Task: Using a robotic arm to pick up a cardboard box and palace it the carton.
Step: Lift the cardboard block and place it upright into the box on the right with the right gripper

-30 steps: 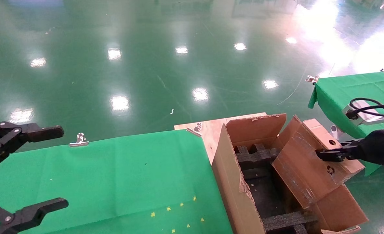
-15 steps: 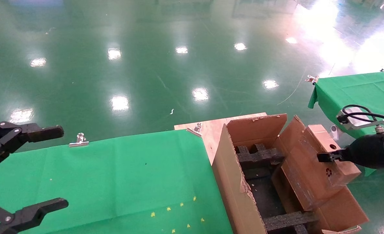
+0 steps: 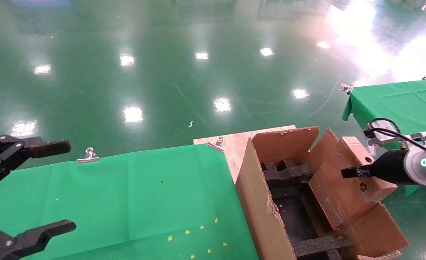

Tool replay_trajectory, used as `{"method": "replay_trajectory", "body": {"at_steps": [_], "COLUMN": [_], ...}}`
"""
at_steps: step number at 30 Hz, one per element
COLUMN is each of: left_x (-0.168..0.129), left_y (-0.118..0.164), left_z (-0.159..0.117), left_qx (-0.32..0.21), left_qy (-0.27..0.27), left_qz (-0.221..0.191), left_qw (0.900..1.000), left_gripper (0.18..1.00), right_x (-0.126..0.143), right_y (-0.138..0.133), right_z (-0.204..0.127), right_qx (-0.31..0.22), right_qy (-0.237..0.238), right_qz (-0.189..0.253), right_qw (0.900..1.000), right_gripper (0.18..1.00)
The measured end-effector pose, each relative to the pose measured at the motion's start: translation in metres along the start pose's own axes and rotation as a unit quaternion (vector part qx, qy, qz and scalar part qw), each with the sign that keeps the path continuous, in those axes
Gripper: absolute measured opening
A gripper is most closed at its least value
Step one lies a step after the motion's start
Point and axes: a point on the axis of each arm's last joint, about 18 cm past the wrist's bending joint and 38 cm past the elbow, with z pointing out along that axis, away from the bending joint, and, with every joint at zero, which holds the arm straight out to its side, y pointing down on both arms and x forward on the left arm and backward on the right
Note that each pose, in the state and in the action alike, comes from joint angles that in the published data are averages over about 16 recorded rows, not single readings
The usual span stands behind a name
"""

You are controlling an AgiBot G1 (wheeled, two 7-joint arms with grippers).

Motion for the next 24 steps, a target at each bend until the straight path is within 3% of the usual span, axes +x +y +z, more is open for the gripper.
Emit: {"method": "replay_trajectory", "body": {"at_steps": [13,24], "left_x": [0.000,0.000], "left_y": [0.000,0.000], "left_z": [0.000,0.000], "left_qx": [0.000,0.000], "left_qy": [0.000,0.000], "left_qz": [0.000,0.000], "left_qw": [1.0000,1.0000], "left_gripper": [1.001,1.001], "right_x": [-0.031,-0.053], "right_y": [0.007,0.023], "right_z": [0.022,0.038], "right_qx": [-0.017,-0.051], "right_qy": [-0.010,-0.020], "right_qz": [-0.040,-0.047], "right_qw": [0.999,0.997], "right_gripper": [0.295,0.282]}}
